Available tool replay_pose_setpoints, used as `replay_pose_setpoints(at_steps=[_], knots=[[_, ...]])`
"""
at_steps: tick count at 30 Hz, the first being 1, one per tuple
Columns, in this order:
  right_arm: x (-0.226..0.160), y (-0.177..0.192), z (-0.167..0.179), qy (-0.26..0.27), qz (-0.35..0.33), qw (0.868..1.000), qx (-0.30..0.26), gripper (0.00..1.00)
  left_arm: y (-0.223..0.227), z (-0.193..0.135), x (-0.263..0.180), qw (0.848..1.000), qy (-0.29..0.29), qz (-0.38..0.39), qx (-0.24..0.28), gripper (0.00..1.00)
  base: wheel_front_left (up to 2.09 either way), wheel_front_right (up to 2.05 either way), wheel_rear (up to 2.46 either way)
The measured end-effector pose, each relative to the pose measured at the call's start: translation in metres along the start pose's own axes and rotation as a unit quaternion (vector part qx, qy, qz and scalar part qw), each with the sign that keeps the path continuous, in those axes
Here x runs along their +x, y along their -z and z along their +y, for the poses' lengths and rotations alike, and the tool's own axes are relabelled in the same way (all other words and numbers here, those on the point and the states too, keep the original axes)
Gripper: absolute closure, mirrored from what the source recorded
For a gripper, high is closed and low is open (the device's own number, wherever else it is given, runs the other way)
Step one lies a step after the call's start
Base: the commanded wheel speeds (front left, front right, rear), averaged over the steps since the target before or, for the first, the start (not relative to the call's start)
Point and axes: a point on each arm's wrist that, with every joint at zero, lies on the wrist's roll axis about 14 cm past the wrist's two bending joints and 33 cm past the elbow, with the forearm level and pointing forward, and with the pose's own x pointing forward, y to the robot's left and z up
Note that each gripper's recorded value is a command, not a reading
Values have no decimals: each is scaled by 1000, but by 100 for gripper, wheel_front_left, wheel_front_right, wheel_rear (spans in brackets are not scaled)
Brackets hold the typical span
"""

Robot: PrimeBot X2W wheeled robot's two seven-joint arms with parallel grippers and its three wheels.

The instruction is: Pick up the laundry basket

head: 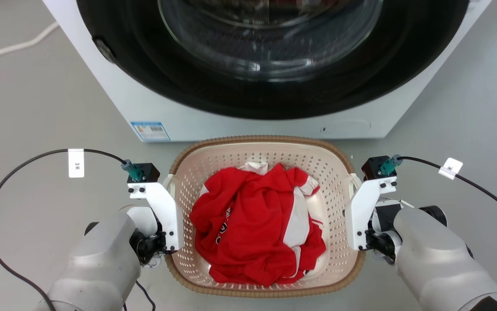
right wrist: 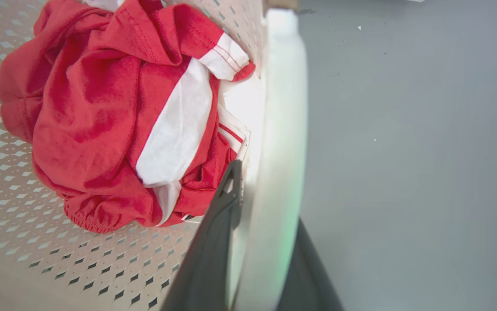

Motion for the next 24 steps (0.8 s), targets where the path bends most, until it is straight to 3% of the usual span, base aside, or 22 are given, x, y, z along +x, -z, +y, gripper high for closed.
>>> replay_pose_setpoints(at_steps=[13, 24], knots=[[-53, -13, 10, 1, 10, 1000, 2, 100, -10, -22, -55, 1000, 14, -15, 4, 100, 0, 0, 0], [-76, 1, 17, -3, 46, 999, 18, 100, 7, -30, -76, 1000, 18, 8, -2, 100, 0, 0, 0]])
